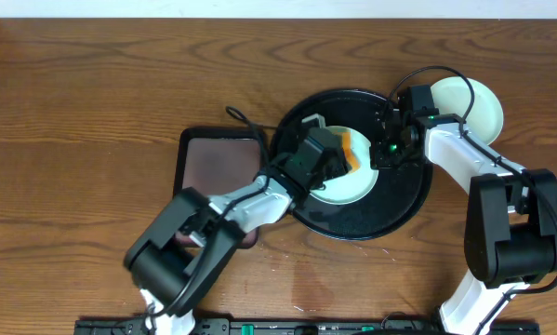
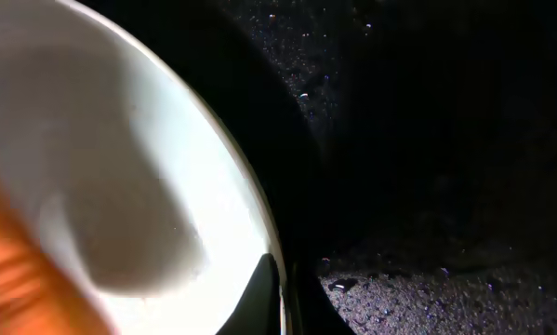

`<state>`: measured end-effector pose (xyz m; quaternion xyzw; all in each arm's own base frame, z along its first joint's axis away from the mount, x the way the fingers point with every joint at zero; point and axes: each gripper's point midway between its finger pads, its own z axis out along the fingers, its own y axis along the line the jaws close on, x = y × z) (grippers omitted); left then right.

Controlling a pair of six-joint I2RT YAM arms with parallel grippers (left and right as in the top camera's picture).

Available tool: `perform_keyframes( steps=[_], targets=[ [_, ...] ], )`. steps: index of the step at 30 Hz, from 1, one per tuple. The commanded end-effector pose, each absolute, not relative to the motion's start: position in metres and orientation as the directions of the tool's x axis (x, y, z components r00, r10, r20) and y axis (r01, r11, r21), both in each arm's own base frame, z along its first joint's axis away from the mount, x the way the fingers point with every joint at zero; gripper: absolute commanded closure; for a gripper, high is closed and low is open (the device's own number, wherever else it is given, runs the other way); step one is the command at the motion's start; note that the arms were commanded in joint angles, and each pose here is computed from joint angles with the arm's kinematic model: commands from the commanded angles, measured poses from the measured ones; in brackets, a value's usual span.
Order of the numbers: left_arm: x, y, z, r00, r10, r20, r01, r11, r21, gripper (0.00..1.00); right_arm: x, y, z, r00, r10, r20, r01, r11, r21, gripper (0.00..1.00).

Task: Clean dirty plates on tray and stack at the side
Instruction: 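Bring the sponge with the left gripper onto the green plate, then scrub the green plate with the sponge while the right gripper holds it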

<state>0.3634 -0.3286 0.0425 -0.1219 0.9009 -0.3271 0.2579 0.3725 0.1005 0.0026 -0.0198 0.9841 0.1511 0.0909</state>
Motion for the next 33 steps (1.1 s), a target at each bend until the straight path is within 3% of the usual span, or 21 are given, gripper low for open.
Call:
perform_keyframes(
  steps=[1,6,10,16,24,29,33],
  targets=[
    [0.366,-0.318,0.022,-0.824,-0.44,-0.356,-0.136,0.764,-0.63,0.92,0.36,0.108,-0.017,-0.992,-0.037,-0.124,-0.073,0.949,0.305,0.99],
    [0.361,-0.292,0.002,-0.817,-0.416,-0.399,-0.181,0.842,-0.508,0.92,0.359,0.108,-0.017,-0.992,-0.037,-0.122,-0.073,0.95,0.305,0.99],
    [0.357,-0.261,-0.007,-0.816,-0.323,-0.479,-0.173,0.928,-0.331,0.92,0.359,0.108,-0.017,-0.992,-0.037,-0.121,-0.073,0.95,0.305,0.99],
    [0.361,-0.226,0.015,-0.775,-0.274,-0.569,-0.223,0.962,-0.159,0.92,0.359,0.108,-0.017,-0.992,-0.037,-0.122,-0.073,0.95,0.305,0.99],
    [0.375,-0.245,0.076,-0.709,-0.319,-0.629,-0.157,0.941,-0.301,0.92,0.359,0.108,-0.017,-0.992,-0.037,-0.122,-0.073,0.95,0.305,0.99],
    [0.359,-0.284,0.066,-0.799,-0.381,-0.464,-0.137,0.868,-0.476,0.92,0.359,0.108,-0.017,-0.992,-0.037,-0.122,-0.073,0.949,0.306,0.99],
    [0.342,-0.302,0.043,-0.846,-0.402,-0.35,-0.187,0.839,-0.512,0.92,0.359,0.108,-0.017,-0.992,-0.037,-0.122,-0.073,0.949,0.306,0.99]
  ],
)
